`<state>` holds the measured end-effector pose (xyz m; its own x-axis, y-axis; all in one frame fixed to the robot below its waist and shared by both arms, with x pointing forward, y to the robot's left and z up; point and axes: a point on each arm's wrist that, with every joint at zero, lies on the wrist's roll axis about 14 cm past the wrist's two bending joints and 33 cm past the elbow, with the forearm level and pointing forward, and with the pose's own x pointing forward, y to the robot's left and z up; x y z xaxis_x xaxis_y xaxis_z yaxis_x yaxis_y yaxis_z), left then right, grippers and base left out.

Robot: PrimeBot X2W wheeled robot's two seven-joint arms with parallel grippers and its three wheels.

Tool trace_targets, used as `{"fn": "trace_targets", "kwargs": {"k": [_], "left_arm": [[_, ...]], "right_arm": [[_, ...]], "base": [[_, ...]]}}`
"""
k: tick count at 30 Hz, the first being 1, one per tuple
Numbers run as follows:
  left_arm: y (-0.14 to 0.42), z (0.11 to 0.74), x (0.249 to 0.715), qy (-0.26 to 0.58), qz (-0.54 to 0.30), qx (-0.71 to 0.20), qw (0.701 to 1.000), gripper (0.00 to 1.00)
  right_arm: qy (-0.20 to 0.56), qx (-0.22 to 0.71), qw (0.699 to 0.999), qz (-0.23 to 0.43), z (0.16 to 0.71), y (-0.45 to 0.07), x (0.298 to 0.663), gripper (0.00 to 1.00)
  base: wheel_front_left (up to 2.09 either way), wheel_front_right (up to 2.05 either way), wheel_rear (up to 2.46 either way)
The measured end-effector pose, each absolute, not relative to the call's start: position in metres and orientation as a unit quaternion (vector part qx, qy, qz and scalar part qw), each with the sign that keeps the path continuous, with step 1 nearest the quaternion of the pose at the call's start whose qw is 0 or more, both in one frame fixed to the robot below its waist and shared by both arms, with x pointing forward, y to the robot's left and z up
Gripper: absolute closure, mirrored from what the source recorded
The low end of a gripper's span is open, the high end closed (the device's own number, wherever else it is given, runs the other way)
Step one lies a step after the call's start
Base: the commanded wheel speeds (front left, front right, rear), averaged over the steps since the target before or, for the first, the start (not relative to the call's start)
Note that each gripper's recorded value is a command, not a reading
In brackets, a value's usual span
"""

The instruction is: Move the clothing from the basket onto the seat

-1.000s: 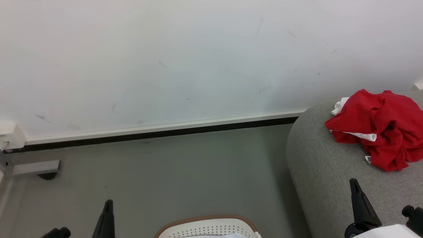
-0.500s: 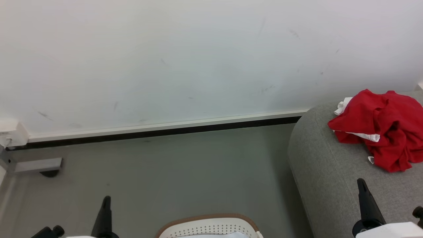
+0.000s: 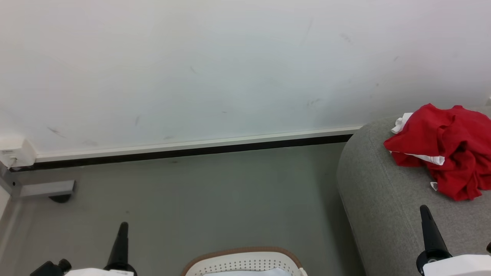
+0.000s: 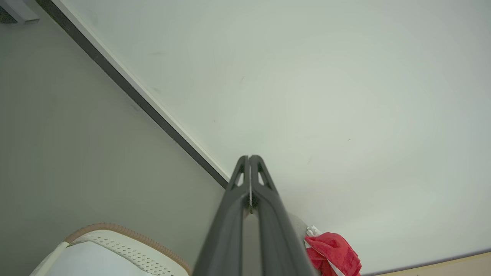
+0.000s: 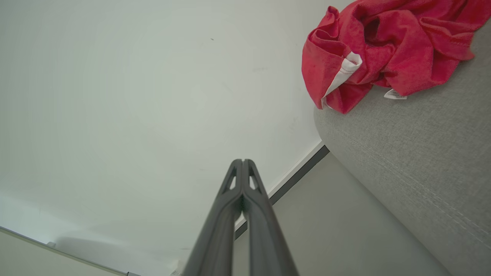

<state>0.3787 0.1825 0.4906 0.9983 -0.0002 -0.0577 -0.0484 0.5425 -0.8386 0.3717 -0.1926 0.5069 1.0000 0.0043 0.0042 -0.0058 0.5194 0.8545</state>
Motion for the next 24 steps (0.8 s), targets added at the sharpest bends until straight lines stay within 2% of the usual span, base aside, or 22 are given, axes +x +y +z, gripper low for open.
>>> {"fn": "trace_targets", "kwargs": {"k": [24], "left_arm": [[0.1888, 0.4944, 0.3829, 0.022, 0.015, -0.577, 0.816, 1.0]], "right_arm": [[0.004, 0.579, 0.815, -0.007, 0.504, -0.198, 0.3765, 1.0]], "base": [[0.0, 0.0, 0.0]]}}
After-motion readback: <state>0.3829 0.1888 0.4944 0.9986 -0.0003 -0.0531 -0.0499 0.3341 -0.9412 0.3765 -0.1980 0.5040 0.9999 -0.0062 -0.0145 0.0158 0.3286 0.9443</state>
